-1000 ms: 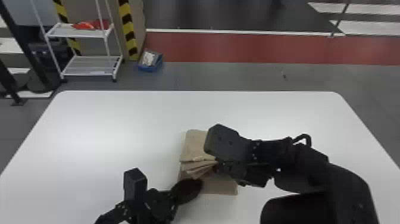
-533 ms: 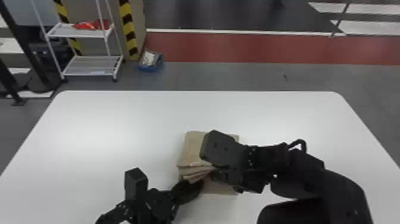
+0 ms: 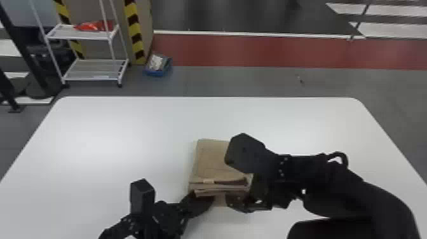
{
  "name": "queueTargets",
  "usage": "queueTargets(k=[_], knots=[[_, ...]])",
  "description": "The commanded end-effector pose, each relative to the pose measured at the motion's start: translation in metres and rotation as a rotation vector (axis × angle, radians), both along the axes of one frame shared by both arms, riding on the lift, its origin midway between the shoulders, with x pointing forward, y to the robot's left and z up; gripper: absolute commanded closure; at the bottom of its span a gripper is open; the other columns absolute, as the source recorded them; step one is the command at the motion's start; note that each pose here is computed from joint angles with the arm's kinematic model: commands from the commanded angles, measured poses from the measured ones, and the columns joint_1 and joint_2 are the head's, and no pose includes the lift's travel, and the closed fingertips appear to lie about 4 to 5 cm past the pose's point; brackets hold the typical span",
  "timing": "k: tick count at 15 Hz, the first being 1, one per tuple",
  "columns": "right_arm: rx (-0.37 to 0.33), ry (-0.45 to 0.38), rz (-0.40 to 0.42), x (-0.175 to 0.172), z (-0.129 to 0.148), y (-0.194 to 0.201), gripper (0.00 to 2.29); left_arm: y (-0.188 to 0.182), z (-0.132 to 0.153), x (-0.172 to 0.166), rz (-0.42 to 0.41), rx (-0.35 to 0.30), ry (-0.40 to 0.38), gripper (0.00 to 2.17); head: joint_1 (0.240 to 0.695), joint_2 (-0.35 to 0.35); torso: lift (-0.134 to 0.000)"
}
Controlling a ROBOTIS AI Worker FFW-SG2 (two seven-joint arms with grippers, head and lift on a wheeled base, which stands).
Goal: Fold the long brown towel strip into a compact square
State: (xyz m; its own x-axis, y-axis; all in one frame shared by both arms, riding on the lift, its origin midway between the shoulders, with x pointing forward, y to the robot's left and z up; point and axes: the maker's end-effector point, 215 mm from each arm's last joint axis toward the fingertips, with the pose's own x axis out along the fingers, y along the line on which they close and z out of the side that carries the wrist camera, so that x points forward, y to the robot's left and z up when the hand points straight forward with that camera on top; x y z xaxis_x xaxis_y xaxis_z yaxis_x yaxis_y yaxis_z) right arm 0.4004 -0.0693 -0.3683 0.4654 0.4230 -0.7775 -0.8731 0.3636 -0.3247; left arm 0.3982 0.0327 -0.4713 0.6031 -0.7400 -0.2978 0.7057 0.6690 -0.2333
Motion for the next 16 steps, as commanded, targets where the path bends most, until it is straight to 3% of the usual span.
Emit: queueTargets(k=[1, 2, 4, 6, 10, 16], knots=[[0.092, 0.014, -0.061, 0.012, 0.014, -0.013, 0.39, -0.001, 0.001, 0.0, -0.002, 0.004, -0.003, 2.15, 0.695, -0.052, -0.125], [0.099, -0.003, -0.081, 0.022, 0.022, -0.021, 0.54, -0.001, -0.001, -0.002, -0.004, 0.009, -0.001, 2.15, 0.695, -0.056, -0.125], [0.085, 0.012, -0.094, 0.028, 0.012, -0.032, 1.27, -0.002, 0.001, -0.003, -0.007, 0.007, -0.004, 2.15, 0.695, -0.07, -0.125], [0.043, 0.011, -0.078, 0.033, 0.0, -0.042, 1.66, -0.002, 0.002, -0.003, -0.009, 0.008, -0.005, 2.15, 0.695, -0.093, -0.125], [-0.013, 0.031, -0.049, 0.026, -0.02, -0.043, 1.69, -0.003, 0.001, -0.004, -0.011, 0.01, -0.004, 2.15, 0.695, -0.114, -0.125], [-0.022, 0.049, -0.02, 0.015, -0.03, -0.032, 1.69, -0.004, 0.003, -0.002, -0.012, 0.01, -0.009, 2.15, 0.695, -0.104, -0.125]])
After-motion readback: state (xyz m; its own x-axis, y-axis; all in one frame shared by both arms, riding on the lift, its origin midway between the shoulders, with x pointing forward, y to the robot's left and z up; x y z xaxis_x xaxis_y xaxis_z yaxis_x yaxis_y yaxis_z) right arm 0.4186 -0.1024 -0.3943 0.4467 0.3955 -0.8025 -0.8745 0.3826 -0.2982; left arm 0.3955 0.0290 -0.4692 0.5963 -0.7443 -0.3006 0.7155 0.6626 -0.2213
